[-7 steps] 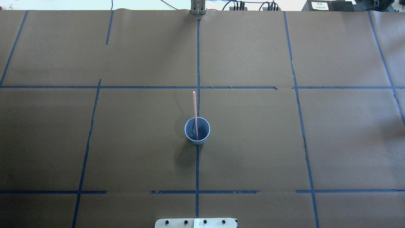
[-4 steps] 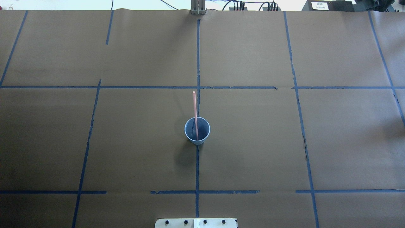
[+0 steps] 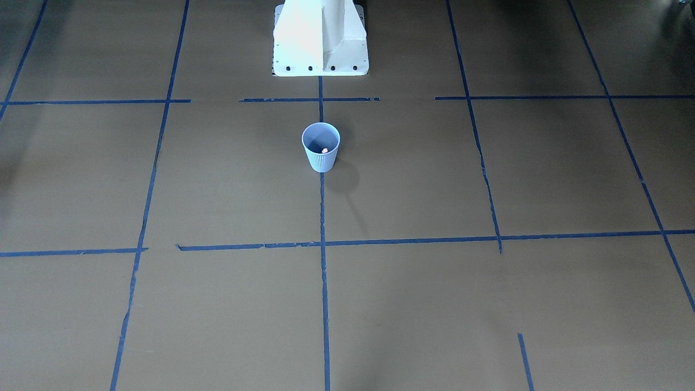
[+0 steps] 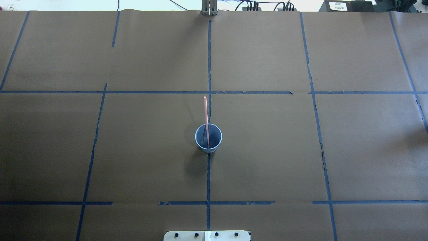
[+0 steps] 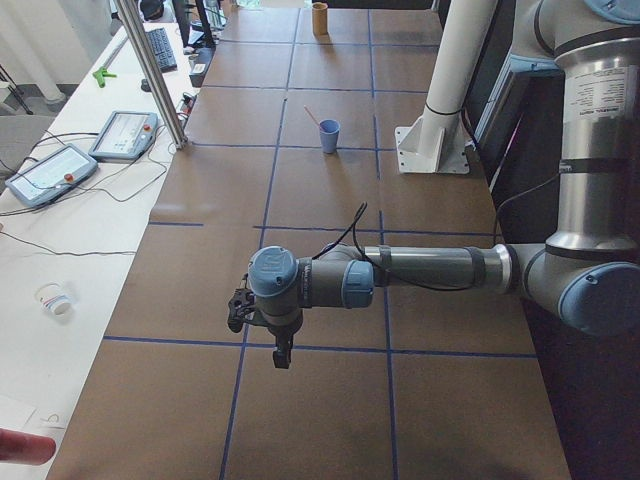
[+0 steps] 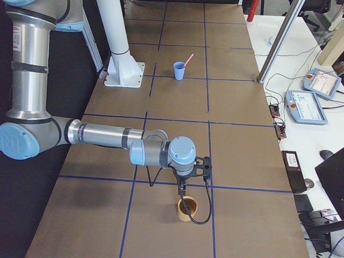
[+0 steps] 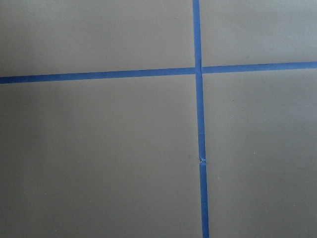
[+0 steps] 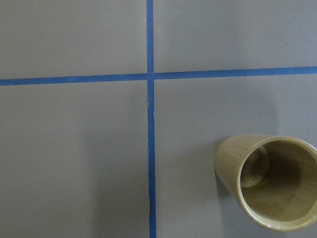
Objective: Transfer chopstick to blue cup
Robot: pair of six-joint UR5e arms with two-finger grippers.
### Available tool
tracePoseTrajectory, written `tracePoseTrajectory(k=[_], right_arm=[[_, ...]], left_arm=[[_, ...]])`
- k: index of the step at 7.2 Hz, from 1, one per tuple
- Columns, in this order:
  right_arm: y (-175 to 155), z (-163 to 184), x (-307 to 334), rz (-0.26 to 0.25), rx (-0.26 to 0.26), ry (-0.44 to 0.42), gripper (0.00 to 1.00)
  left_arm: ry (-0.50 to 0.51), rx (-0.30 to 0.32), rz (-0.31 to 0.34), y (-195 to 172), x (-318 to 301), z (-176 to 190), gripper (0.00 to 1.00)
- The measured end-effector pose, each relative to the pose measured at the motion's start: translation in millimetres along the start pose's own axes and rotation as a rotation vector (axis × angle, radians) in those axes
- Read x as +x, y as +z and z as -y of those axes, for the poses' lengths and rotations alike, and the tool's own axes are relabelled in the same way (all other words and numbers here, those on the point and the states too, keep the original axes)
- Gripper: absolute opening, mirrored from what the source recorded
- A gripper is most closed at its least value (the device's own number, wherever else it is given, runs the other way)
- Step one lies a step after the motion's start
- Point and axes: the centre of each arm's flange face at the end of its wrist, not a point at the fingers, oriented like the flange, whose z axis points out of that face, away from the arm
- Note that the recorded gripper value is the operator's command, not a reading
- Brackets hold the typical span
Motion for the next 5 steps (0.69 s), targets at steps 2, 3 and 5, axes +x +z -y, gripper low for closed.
tracePoseTrajectory(k=[2, 3, 5], right_arm=[[-4.7, -0.3, 1.4, -0.001, 0.011, 0.003, 1.0], [-6.0, -0.4, 1.8, -0.001, 0.013, 0.004, 1.0], [-7.3, 0.3, 1.2, -0.002, 0.016, 0.003, 1.0]], left_arm=[[-0.001, -0.001, 0.0, 0.6, -0.9, -1.0, 1.0], [-0.001, -0.001, 0.0, 0.7, -1.1, -1.2, 1.0], [-0.001, -0.002, 0.0, 1.2, -1.3, -1.4, 1.0]])
